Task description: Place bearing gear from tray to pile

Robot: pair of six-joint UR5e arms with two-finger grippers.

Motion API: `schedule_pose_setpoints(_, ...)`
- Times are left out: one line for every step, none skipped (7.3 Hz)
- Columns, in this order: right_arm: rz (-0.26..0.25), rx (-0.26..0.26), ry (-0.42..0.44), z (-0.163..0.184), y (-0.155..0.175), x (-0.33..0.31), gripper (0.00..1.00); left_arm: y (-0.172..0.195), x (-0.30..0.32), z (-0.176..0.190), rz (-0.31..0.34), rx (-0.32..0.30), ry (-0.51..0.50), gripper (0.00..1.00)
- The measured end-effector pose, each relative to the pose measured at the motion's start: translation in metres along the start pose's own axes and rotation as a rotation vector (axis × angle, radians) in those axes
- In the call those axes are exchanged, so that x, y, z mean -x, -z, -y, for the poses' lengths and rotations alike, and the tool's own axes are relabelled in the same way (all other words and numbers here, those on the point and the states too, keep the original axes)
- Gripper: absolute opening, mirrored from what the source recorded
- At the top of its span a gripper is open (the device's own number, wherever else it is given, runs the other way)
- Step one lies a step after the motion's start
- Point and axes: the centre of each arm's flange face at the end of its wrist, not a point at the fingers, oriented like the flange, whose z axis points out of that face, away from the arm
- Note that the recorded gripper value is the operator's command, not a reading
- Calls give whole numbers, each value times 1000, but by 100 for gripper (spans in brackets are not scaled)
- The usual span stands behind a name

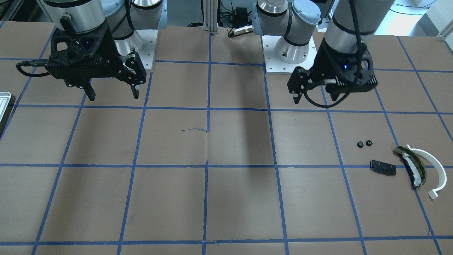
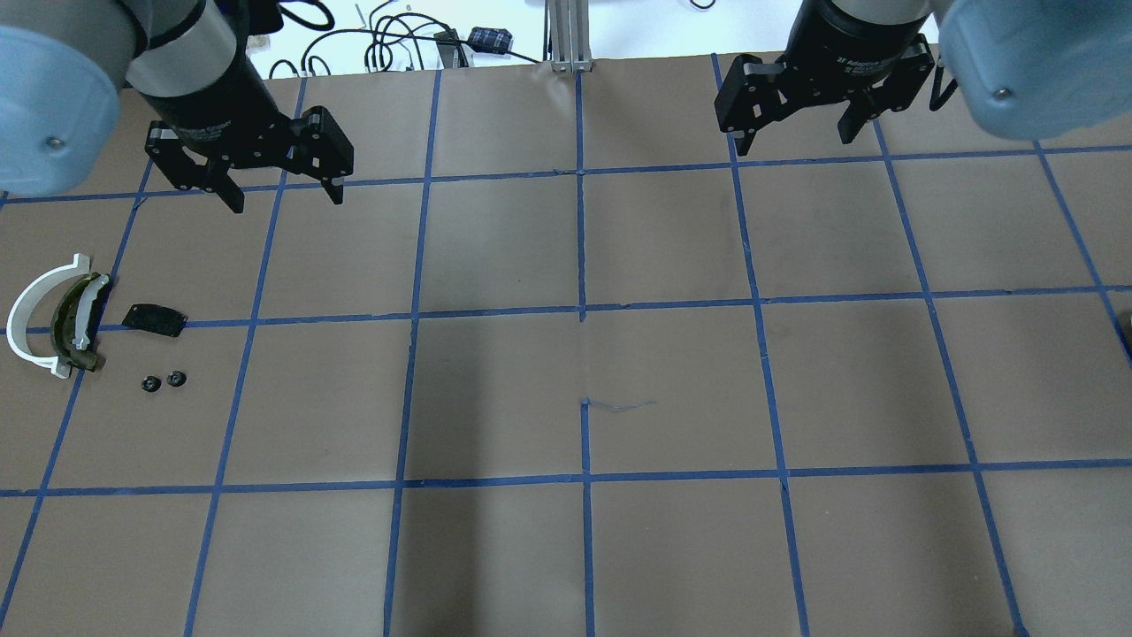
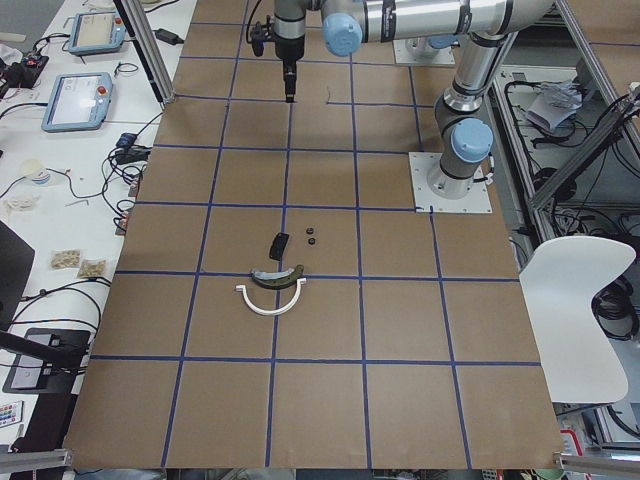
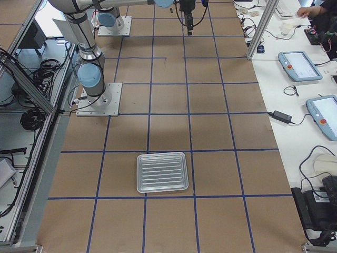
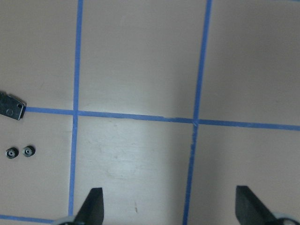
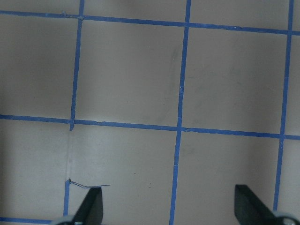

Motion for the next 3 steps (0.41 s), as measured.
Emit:
schedule_pose_setpoints(-1, -1, 0, 0, 0, 0, 100, 20, 1, -11, -2, 2, 5, 100)
schedule_pose_setpoints(-2, -2, 0, 0, 1, 0, 100, 29, 14, -13, -6, -3, 17, 100)
schedule_pose_setpoints(-3, -3, 0, 1, 3, 0, 100, 32, 32, -9, -11, -14, 26, 100)
